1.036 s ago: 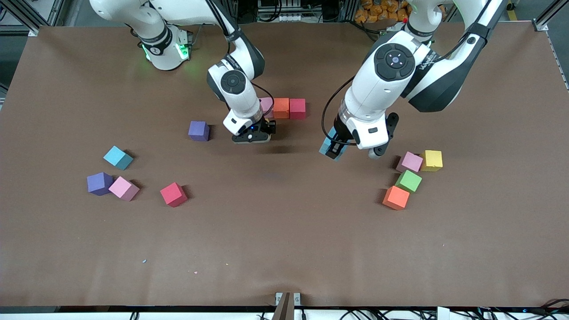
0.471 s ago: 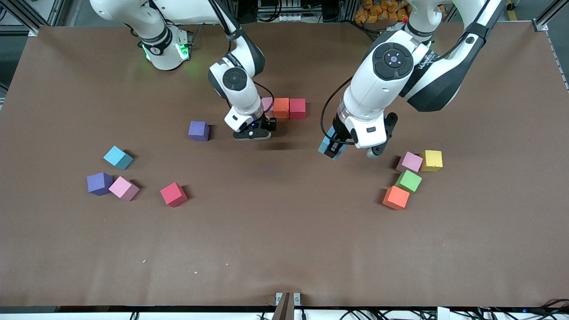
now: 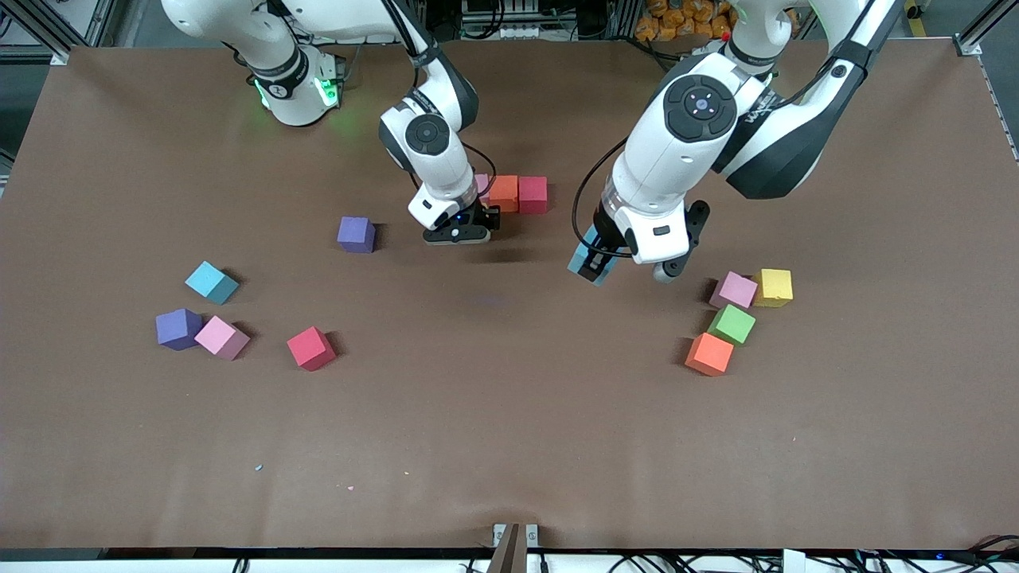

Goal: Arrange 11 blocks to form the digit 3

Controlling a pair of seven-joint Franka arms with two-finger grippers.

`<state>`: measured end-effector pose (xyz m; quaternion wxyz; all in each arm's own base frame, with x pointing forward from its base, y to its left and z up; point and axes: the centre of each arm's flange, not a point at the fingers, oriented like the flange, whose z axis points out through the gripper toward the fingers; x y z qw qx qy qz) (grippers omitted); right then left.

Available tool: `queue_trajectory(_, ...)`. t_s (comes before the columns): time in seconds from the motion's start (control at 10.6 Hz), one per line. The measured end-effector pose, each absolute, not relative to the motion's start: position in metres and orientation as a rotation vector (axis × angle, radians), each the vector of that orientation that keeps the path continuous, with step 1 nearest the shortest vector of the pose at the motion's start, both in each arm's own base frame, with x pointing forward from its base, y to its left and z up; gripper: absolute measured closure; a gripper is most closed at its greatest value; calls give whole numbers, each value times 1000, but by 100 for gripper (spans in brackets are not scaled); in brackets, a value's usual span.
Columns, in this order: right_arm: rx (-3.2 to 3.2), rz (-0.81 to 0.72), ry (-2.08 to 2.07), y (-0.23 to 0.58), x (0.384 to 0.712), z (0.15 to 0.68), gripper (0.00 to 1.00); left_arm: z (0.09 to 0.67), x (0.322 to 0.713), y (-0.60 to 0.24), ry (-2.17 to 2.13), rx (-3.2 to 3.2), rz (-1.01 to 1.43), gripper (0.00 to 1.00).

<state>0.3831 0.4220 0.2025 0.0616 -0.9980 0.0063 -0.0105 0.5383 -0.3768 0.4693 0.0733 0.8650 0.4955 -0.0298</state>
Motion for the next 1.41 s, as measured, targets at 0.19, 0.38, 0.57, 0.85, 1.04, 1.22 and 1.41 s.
queue_trajectory(0.19, -3014, -47, 23, 419, 381, 198, 47, 469, 538, -377, 1485, 2600, -90, 44)
queue_trajectory(0.38, -3015, -55, 25, 415, 379, 193, 47, 469, 538, -377, 1483, 2601, -90, 44)
queue_trajectory(0.57, -3016, -53, 25, 414, 378, 192, 47, 469, 538, -377, 1480, 2602, -90, 44)
queue_trajectory(0.85, -3016, -52, 25, 415, 377, 192, 47, 469, 537, -378, 1478, 2604, -90, 44)
queue_trajectory(1.04, -3015, -52, 30, 417, 376, 192, 47, 469, 537, -378, 1477, 2605, -90, 44)
queue_trajectory(1.22, -3013, -54, 36, 419, 374, 191, 47, 468, 537, -379, 1462, 2615, -90, 44)
queue_trajectory(1.41, -3013, -55, 37, 418, 373, 191, 47, 467, 535, -380, 1456, 2619, -91, 44)
